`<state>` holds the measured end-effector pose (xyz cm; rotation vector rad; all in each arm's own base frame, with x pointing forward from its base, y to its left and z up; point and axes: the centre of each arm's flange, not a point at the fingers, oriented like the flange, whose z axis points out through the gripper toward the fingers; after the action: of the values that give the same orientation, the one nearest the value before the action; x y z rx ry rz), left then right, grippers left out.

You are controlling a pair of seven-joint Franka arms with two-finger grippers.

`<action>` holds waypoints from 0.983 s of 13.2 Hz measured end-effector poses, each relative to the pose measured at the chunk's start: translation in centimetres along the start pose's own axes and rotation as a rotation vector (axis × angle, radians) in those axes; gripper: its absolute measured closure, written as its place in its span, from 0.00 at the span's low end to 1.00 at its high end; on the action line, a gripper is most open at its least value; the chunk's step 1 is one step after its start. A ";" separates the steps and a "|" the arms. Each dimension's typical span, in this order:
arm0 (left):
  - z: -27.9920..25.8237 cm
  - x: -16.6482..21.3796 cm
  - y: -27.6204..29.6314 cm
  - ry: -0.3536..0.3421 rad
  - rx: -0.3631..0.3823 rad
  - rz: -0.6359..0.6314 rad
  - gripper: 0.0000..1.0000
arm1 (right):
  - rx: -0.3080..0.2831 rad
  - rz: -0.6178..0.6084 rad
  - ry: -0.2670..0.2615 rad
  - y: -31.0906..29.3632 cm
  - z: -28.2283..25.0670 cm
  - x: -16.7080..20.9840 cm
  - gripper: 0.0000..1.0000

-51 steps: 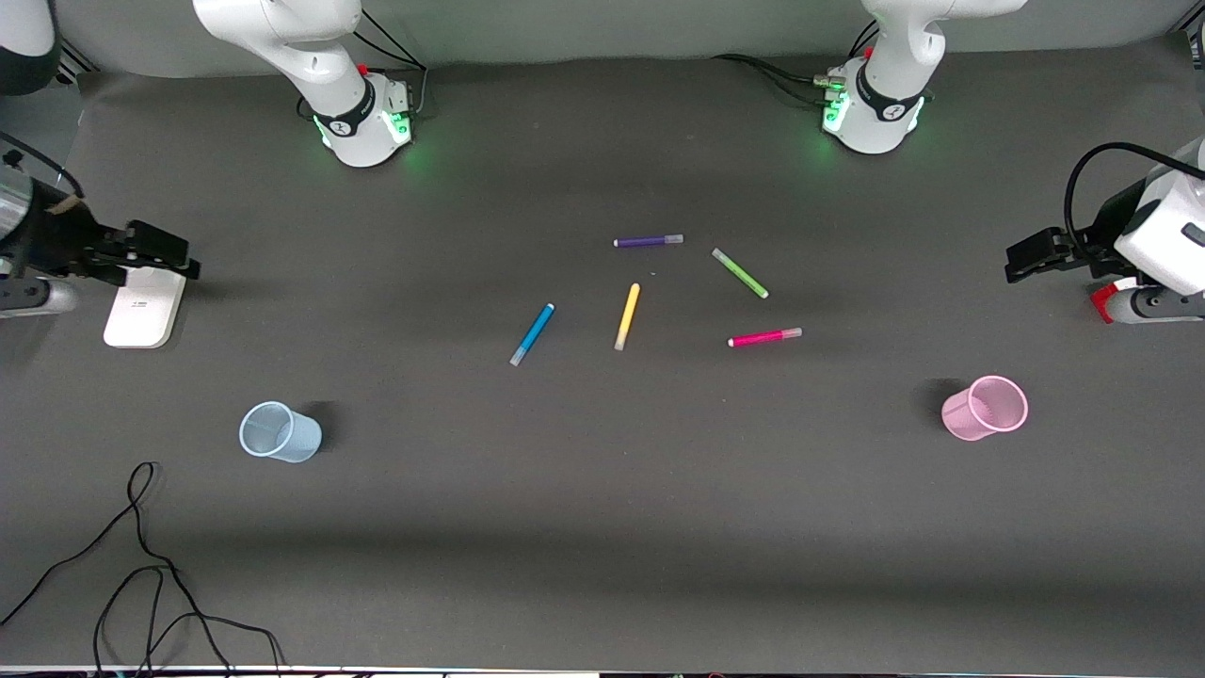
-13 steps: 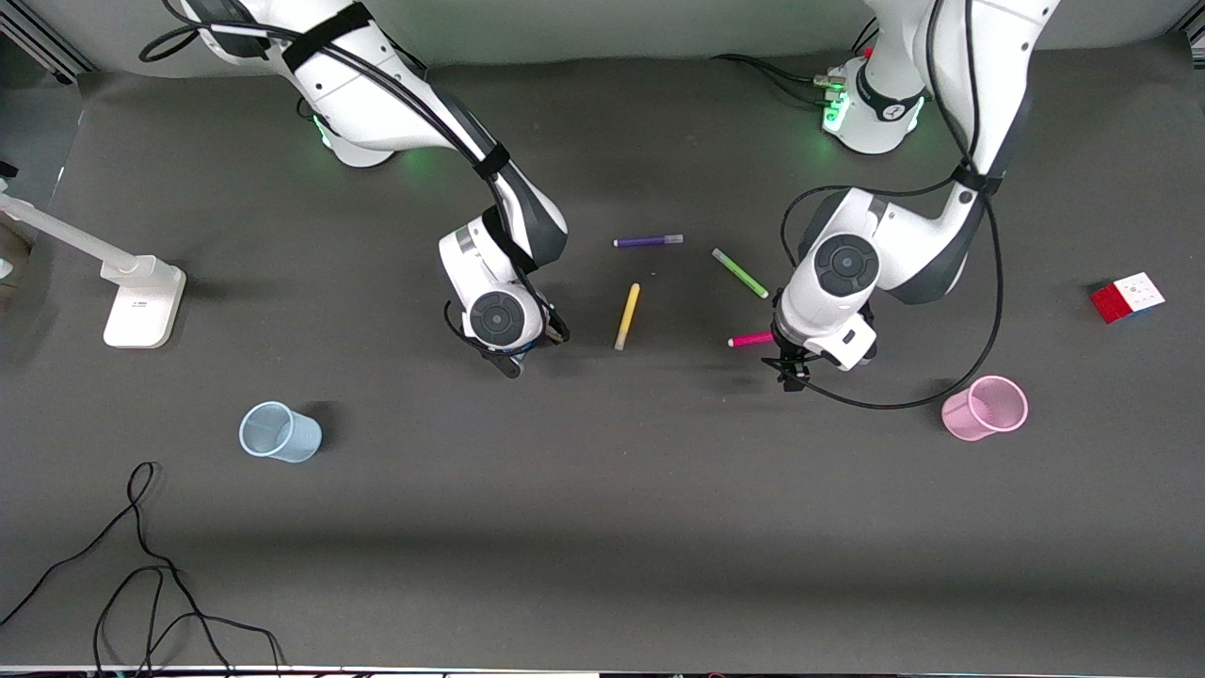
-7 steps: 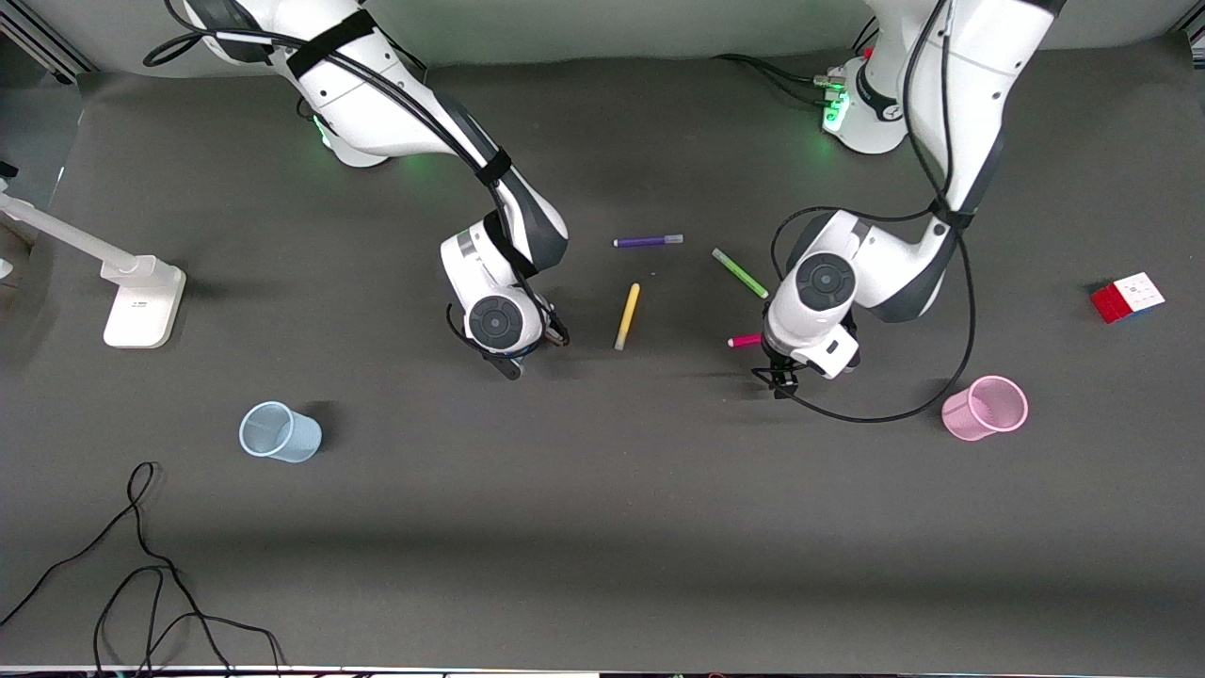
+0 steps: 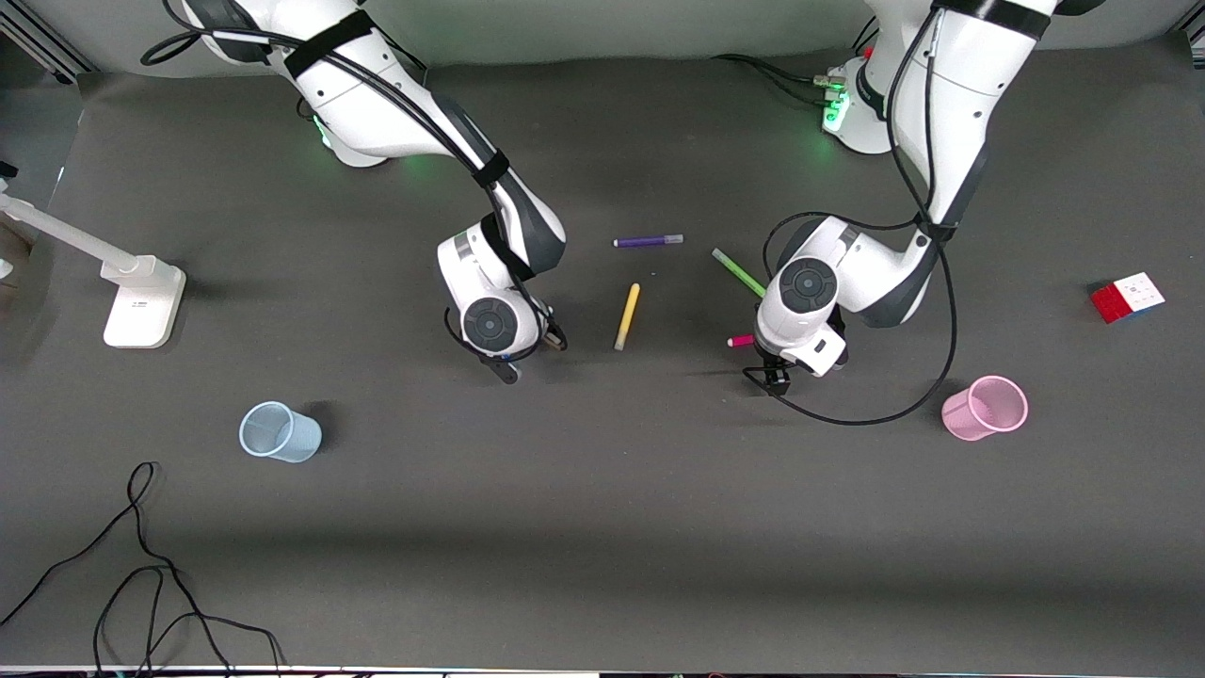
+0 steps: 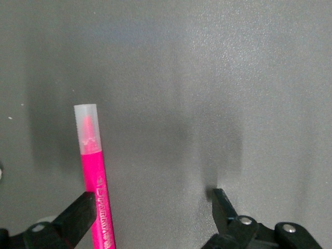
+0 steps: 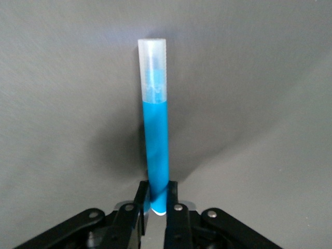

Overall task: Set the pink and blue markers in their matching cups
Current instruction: 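Carry the blue marker upright over the blue cup with the right gripper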

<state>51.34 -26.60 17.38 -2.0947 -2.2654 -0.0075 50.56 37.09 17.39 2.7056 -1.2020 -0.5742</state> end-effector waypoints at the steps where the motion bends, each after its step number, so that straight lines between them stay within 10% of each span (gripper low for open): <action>1: 0.0 0.0 0.0 0.001 0.001 0.000 0.00 | 0.006 0.017 -0.001 0.3 -2.1 1.1 0.83; 9: -0.3 0.2 -0.2 0.026 0.021 -0.002 0.00 | 0.204 0.111 -0.227 15.2 -35.0 17.4 0.83; 13: -0.4 0.1 -0.4 0.035 0.027 -0.003 0.00 | 0.313 -0.065 -0.311 24.0 -37.5 26.2 0.83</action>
<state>50.91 -26.60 17.78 -2.0616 -2.2363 -0.0128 64.66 0.14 50.64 3.0070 -1.3816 -0.9142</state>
